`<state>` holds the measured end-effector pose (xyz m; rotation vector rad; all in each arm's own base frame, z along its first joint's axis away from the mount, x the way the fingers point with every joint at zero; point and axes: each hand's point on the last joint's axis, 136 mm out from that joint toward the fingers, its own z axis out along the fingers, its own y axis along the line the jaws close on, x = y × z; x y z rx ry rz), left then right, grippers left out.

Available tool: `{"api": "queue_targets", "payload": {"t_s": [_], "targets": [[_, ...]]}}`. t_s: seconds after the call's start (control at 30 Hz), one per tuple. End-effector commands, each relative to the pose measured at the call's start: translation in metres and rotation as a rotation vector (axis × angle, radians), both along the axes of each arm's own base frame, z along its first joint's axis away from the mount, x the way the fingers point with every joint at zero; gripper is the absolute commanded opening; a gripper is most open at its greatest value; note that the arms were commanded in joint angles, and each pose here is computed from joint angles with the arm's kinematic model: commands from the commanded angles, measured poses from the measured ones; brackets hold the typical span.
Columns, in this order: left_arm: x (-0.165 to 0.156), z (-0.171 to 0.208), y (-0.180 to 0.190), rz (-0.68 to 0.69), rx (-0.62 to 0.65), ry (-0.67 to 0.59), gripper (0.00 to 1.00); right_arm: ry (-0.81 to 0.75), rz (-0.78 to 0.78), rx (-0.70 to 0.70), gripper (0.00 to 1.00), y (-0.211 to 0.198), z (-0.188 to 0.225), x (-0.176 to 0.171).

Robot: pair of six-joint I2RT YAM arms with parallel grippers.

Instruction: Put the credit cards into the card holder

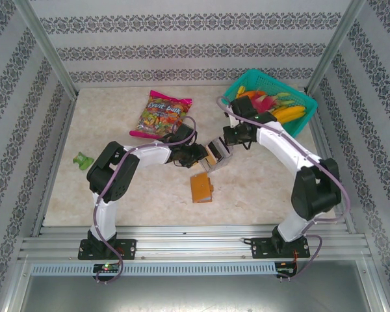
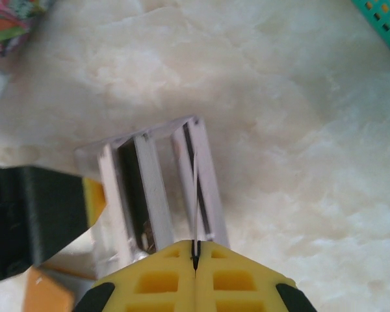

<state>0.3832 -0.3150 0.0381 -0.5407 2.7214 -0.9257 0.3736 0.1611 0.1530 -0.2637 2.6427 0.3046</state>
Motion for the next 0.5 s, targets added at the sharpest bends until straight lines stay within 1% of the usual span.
{"api": "queue_targets", "payload": {"t_s": [0.0,0.1,0.13,0.3,0.4,0.47], "targets": [[0.002,0.040,0.014,-0.029,0.042,-0.092,0.52,-0.026,-0.027,0.192,0.00,0.015,0.024,-0.018],[-0.008,0.056,0.026,-0.047,0.083,-0.116,0.57,0.001,-0.044,0.307,0.00,0.024,0.020,-0.042],[-0.013,0.059,0.029,-0.057,0.096,-0.113,0.58,0.003,-0.055,0.323,0.00,0.024,0.017,-0.048],[-0.042,0.062,0.049,-0.063,0.129,-0.087,0.61,0.083,-0.065,0.348,0.00,0.031,-0.013,-0.088],[-0.056,0.059,0.055,-0.061,0.120,-0.068,0.62,0.120,-0.053,0.367,0.00,0.043,-0.031,-0.109],[-0.063,0.056,0.055,-0.057,0.103,-0.056,0.62,0.141,-0.047,0.353,0.00,0.049,-0.043,-0.121]]}}
